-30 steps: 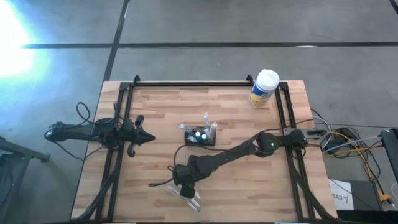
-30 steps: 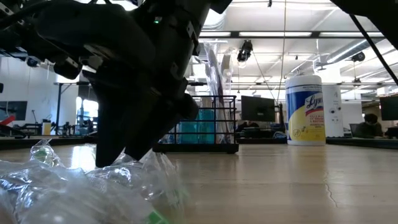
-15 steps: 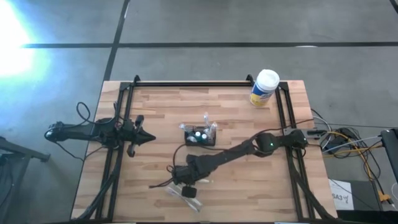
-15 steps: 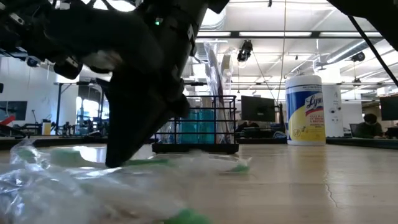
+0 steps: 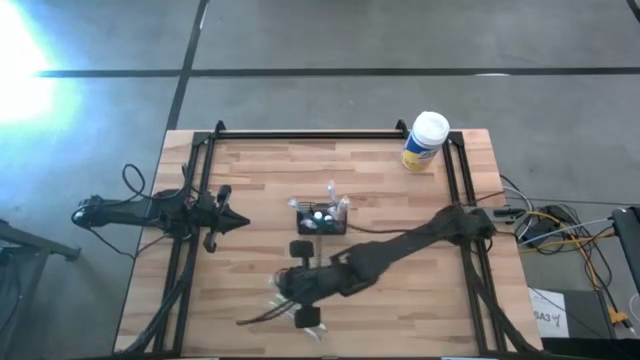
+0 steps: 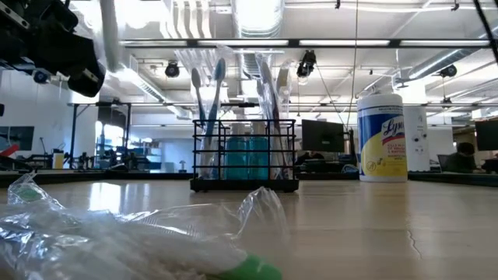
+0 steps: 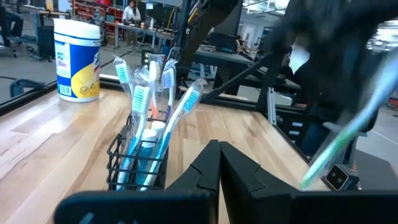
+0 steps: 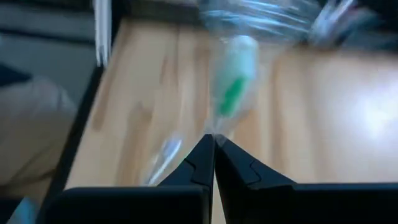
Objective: Pick & Place toothbrushing station
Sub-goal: Put the top green toothbrush into the black mesh organizer
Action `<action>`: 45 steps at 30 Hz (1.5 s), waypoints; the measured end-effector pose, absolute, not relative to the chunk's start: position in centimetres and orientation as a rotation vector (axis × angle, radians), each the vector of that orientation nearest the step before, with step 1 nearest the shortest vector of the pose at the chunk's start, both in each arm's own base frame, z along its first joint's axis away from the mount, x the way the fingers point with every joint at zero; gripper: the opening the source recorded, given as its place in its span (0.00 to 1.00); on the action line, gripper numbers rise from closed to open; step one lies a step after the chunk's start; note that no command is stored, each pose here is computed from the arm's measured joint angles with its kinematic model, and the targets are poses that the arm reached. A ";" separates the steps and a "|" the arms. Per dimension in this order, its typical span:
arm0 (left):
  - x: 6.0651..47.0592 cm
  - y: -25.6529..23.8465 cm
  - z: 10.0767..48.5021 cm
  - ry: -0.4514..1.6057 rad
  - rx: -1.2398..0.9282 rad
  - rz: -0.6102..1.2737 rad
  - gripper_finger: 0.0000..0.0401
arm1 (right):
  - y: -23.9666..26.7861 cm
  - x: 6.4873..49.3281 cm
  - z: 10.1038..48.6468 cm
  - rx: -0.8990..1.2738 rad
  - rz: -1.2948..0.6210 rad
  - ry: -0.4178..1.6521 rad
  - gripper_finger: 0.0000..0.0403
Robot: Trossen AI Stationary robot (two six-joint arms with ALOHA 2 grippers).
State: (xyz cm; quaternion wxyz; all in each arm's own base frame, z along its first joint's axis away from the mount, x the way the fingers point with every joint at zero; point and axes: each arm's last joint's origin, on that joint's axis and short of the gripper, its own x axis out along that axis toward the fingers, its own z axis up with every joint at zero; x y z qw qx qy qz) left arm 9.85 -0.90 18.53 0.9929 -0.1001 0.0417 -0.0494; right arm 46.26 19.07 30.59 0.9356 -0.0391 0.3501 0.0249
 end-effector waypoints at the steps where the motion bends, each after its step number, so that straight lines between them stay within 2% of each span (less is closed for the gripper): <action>1: 9.9 -0.9 18.6 0.080 -0.200 -0.103 0.02 | 19.3 45.7 31.9 -0.105 0.049 0.672 0.02; 5: 9.9 -0.9 18.8 0.063 -0.209 -0.114 0.02 | 19.6 43.9 34.1 -0.197 0.000 0.593 0.02; 10: 9.9 -1.2 19.1 0.043 -0.267 -0.205 0.03 | 18.9 43.4 32.9 -0.239 -0.066 0.573 0.02; 13: 10.0 -1.4 19.0 0.066 -0.294 -0.260 0.07 | 18.0 43.5 31.1 -0.216 -0.082 0.521 0.02; 19: 10.7 -2.0 18.8 0.102 -0.274 -0.321 0.26 | 15.4 43.6 25.6 -0.171 -0.082 0.435 0.02; 25: 12.0 -3.0 19.0 0.066 -0.188 -0.391 0.49 | 12.8 42.4 24.4 -0.113 -0.122 0.290 0.02; 29: 13.0 -3.2 19.5 -0.006 -0.160 -0.352 0.58 | 11.9 41.8 25.1 -0.106 -0.130 0.244 0.02; 35: 14.0 -2.9 19.6 -0.050 -0.166 -0.213 0.60 | 11.7 41.8 26.0 -0.122 -0.130 0.217 0.02; 45: 15.0 -3.1 19.4 -0.074 -0.173 -0.211 0.60 | 10.4 42.3 27.0 -0.107 -0.190 0.141 0.02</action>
